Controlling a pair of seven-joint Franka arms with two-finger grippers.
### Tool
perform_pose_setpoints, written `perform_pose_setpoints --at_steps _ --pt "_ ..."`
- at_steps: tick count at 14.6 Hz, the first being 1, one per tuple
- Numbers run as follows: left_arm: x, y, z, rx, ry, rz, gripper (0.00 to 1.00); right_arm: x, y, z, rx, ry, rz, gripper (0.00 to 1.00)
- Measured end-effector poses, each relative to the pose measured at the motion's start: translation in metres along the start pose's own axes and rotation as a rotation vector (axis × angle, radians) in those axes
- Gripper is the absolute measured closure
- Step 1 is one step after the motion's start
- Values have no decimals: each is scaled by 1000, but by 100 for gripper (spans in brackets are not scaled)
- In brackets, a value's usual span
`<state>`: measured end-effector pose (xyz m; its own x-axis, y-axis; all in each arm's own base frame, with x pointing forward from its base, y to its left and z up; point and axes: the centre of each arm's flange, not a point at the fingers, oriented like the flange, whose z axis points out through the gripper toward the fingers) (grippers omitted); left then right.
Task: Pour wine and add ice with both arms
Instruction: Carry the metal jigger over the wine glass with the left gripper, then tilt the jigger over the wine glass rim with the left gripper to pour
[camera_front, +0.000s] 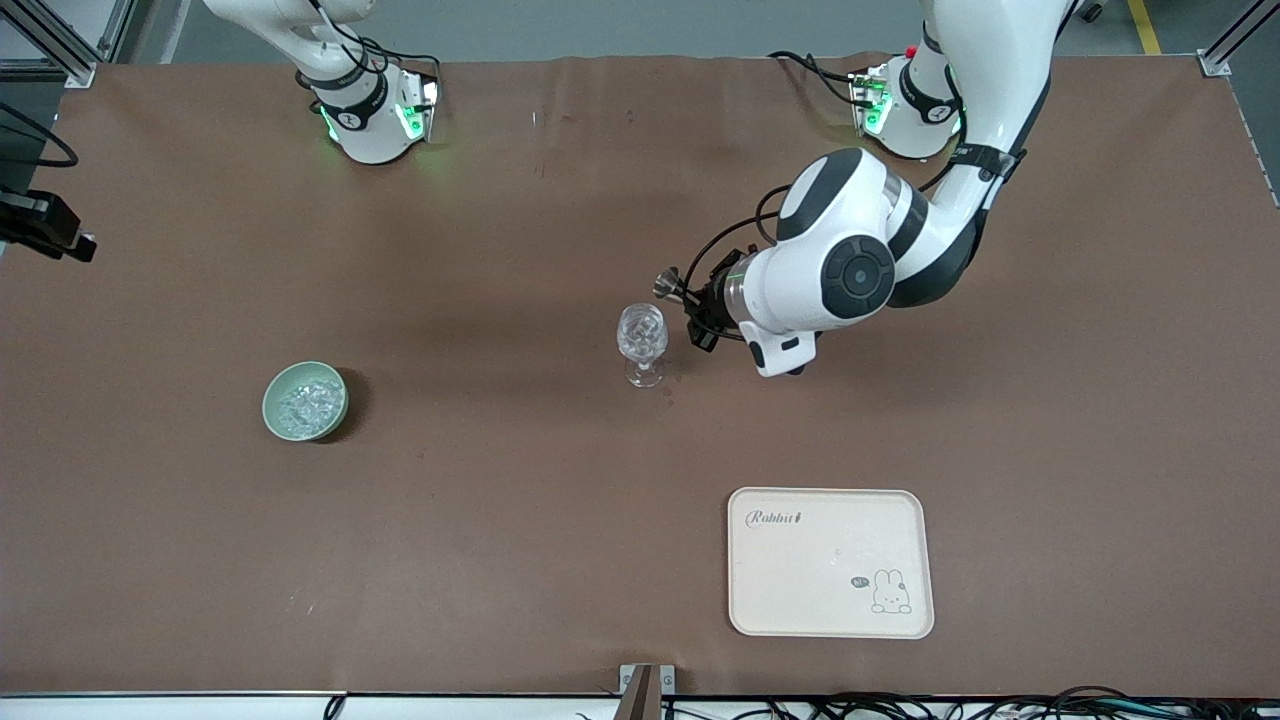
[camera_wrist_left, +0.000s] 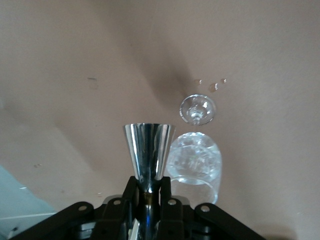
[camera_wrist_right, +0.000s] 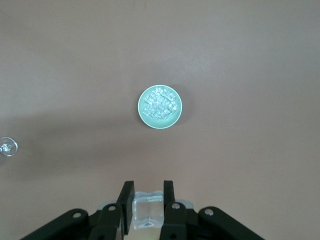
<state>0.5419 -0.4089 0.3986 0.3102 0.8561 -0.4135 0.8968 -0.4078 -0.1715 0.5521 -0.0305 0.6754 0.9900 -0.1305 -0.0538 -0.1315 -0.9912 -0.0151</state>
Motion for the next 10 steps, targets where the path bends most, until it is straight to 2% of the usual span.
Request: perform_pose_setpoints --at_steps 4,7,10 --pt "-2 5 3 -50 68 -59 79 1 8 0 1 0 12 72" --pt "-12 9 13 -87 93 -89 79 0 4 0 1 0 4 72" --pt "-20 12 23 -121 159 -114 79 0 4 0 1 0 4 72"
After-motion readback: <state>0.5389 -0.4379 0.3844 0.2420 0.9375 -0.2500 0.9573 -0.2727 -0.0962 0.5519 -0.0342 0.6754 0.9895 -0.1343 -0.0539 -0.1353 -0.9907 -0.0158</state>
